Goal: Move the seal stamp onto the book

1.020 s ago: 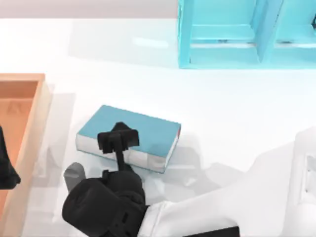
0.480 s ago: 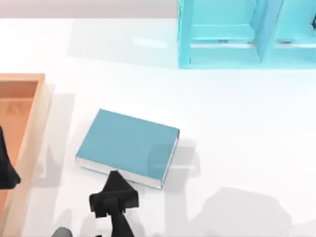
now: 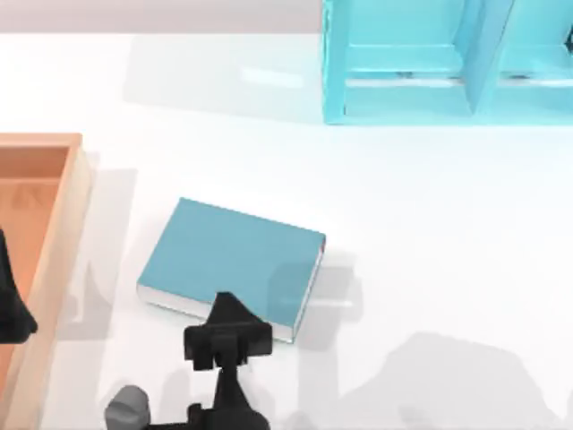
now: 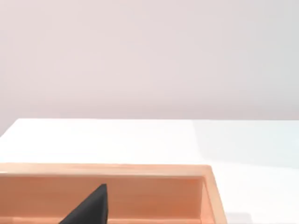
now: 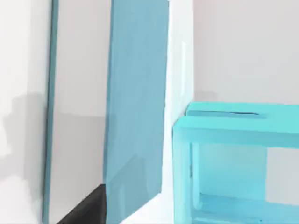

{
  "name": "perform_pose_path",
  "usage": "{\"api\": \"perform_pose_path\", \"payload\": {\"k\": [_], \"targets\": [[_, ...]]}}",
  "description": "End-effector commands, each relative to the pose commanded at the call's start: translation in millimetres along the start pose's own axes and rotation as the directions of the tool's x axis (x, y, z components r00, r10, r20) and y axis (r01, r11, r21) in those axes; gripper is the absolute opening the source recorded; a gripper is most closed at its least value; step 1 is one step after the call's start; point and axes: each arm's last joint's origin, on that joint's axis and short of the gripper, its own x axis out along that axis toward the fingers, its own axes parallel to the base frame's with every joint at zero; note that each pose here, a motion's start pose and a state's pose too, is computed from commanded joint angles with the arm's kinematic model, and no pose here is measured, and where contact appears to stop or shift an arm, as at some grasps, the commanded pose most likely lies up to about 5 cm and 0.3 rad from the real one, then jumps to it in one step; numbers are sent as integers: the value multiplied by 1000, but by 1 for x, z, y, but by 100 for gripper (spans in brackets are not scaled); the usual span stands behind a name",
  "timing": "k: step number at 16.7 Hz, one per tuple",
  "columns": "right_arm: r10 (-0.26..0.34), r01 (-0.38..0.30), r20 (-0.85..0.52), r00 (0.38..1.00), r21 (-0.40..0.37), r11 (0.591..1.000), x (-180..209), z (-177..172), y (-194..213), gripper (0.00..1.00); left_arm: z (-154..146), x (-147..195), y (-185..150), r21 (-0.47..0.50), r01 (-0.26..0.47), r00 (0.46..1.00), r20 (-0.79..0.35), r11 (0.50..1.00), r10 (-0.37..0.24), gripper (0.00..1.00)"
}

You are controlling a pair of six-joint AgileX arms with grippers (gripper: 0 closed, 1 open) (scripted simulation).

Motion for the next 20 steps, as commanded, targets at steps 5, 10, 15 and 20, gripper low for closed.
{"api": "perform_pose_path", "payload": {"k": [5,10,15,20], "targets": [[89,-72,-48,995,284,956,37,-69,-72,100,0,0,0,0,0,1000,0,1000,0,100],[100,-42,-44,994,692,721,41,-197,-139,100,0,0,0,0,0,1000,0,1000,0,100],[-72,59,-36,997,932,358,-1,-308,-134,100,0,0,0,0,0,1000,0,1000,0,100],[-238,107,-75,968,986,126,-20,-355,-90,100,0,0,0,0,0,1000,0,1000,0,100]]}}
